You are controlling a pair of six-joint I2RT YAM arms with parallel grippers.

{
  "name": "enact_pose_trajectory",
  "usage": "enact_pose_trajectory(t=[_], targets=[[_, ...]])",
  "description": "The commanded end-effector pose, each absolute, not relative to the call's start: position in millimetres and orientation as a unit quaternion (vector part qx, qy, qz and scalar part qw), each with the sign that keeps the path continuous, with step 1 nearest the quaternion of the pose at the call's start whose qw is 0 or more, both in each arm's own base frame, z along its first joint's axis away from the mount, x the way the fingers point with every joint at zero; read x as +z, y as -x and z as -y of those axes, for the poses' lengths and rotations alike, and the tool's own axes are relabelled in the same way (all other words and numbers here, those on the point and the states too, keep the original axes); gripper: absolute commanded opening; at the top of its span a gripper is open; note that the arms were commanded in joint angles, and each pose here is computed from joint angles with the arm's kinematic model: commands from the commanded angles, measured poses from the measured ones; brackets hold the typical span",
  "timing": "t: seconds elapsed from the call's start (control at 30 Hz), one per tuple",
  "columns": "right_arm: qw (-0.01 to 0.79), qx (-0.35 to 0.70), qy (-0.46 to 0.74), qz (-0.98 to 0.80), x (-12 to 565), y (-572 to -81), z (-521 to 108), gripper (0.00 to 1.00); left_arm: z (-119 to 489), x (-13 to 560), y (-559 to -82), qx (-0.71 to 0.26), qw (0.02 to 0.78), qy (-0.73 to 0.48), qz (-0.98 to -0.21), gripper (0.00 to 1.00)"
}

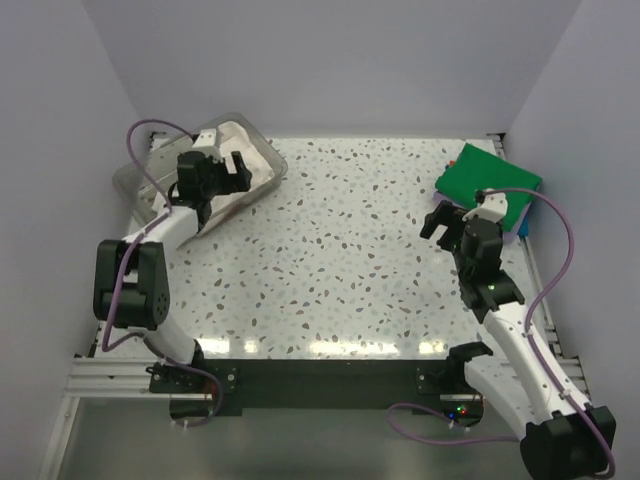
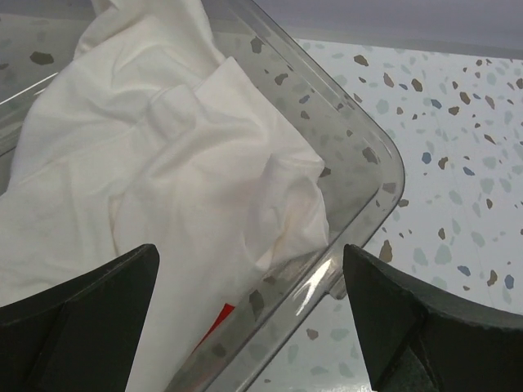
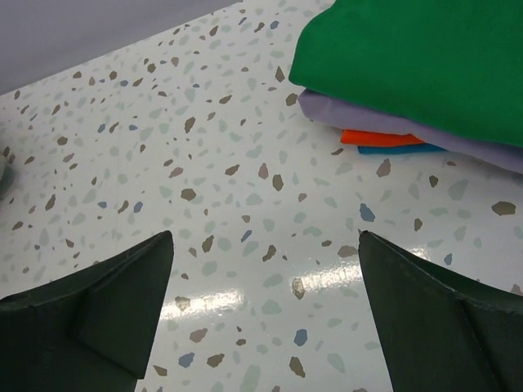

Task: Fold and stack the t-shirts
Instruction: Grab the tshirt from the pile

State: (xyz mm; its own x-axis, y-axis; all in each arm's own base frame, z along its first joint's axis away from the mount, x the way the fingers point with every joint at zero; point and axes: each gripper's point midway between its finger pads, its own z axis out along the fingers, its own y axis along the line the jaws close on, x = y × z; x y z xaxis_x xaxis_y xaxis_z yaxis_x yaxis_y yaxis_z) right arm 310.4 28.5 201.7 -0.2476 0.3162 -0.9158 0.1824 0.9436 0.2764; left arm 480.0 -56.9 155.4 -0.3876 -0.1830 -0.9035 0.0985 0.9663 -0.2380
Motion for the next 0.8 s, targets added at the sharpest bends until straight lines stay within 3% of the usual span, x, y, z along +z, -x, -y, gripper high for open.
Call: enact_pose_trajectory(t=[0.0, 0.33, 0.77], targets=[[0.616, 0.081, -0.156, -0.768, 226, -312, -34, 0.99, 69, 149, -507, -0.138, 0.551, 0.012, -0.823, 1.00], [0.616, 0.084, -0.158, -0.767, 224, -306, -33, 0.99, 62, 97, -550, -0.068, 0.486, 0.023, -0.871, 1.00], [0.610, 0.090, -0.152, -0.772, 218, -314, -39, 0.99, 50, 45, -551, -0.013, 0.417, 0.023, -0.909, 1.00]])
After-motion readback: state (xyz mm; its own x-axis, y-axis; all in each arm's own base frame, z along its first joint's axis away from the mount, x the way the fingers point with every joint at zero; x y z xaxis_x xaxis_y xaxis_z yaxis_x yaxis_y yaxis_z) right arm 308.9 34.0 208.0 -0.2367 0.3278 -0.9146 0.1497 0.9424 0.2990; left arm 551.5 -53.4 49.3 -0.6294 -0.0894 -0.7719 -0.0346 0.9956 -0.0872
